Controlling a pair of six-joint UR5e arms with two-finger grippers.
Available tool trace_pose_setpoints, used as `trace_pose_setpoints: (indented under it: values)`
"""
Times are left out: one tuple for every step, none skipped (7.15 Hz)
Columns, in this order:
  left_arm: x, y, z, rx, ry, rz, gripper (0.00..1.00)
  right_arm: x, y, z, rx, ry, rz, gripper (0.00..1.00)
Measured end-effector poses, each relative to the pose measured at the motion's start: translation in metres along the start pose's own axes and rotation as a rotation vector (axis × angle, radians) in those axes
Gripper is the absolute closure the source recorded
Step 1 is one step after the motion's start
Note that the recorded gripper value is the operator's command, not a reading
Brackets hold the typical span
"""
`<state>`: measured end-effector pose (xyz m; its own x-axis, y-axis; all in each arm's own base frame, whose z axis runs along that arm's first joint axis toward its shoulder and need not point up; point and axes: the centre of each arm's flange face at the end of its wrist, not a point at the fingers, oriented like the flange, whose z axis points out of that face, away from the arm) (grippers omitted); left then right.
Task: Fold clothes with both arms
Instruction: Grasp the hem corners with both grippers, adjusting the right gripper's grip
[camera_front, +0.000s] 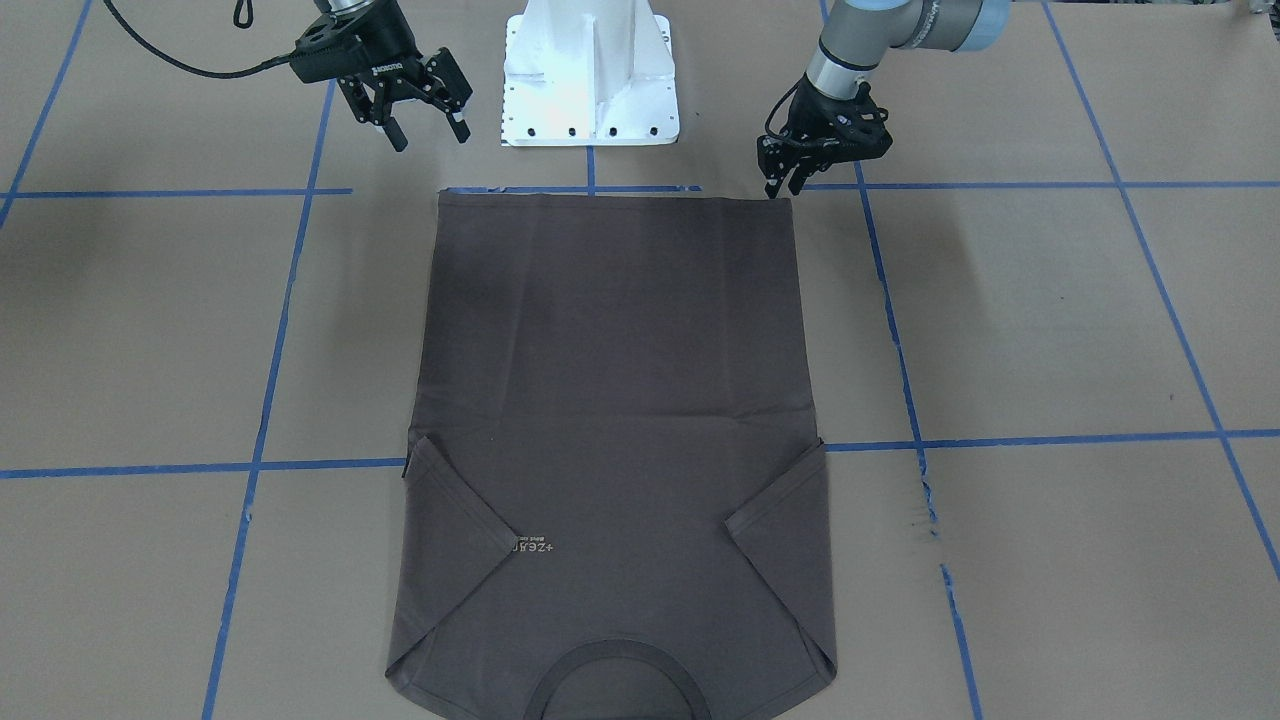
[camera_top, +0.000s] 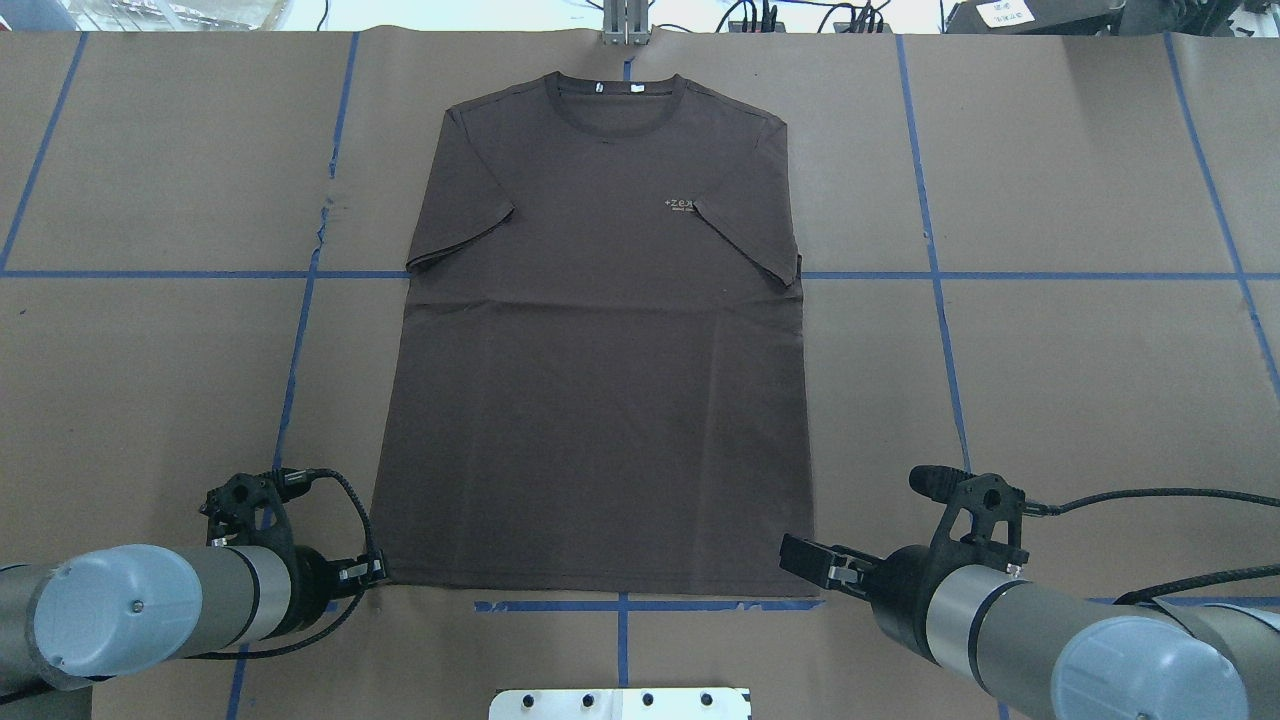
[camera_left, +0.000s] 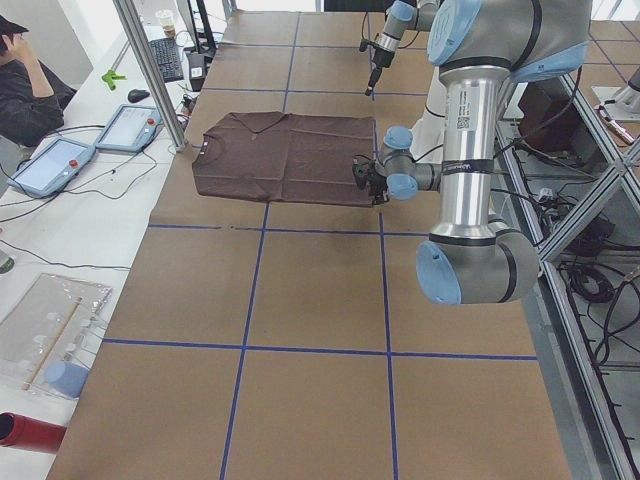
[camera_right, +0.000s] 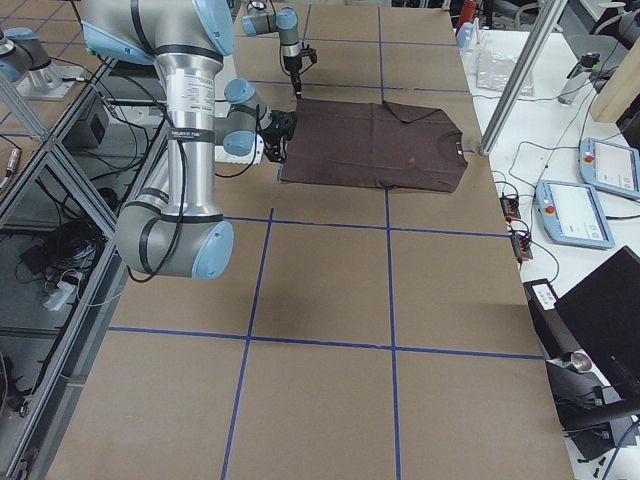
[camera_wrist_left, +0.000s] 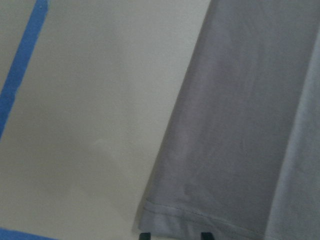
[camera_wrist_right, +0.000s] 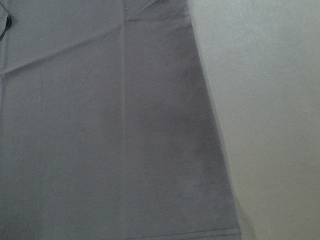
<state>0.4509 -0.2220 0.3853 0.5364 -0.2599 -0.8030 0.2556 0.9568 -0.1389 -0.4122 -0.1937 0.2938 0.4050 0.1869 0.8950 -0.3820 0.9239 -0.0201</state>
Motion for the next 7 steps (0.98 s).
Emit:
trace_pose_setpoints:
  values:
    - [-0.0012,-0.0002,0.0045,0.001,-0.009,0.010,0.58,0.0000,0.0000,0.0000,0.000,0.000,0.000,0.02]
    - [-0.0020,-0.0006,0.0075,0.002,-0.014,0.016,0.59,-0.0001,-0.0001,0.0000,0.000,0.000,0.000,0.01]
    - [-0.0018,-0.0007,0.0085,0.003,-0.016,0.021,0.72,-0.0001,0.0000,0.0000,0.000,0.000,0.000,0.01]
    - [-0.0016,-0.0007,0.0090,0.003,-0.016,0.024,0.85,-0.0001,0.0000,0.0000,0.000,0.000,0.000,0.01]
    - [-0.0016,-0.0010,0.0092,0.003,-0.016,0.025,0.93,0.0000,0.0000,0.0000,0.000,0.000,0.000,0.01]
    - [-0.0016,-0.0015,0.0093,0.004,-0.016,0.025,1.00,0.0003,-0.0001,0.0001,0.000,0.001,0.000,0.01]
    - [-0.0016,-0.0023,0.0092,0.005,-0.016,0.025,1.00,0.0005,-0.0001,0.0001,0.000,0.001,0.000,0.01]
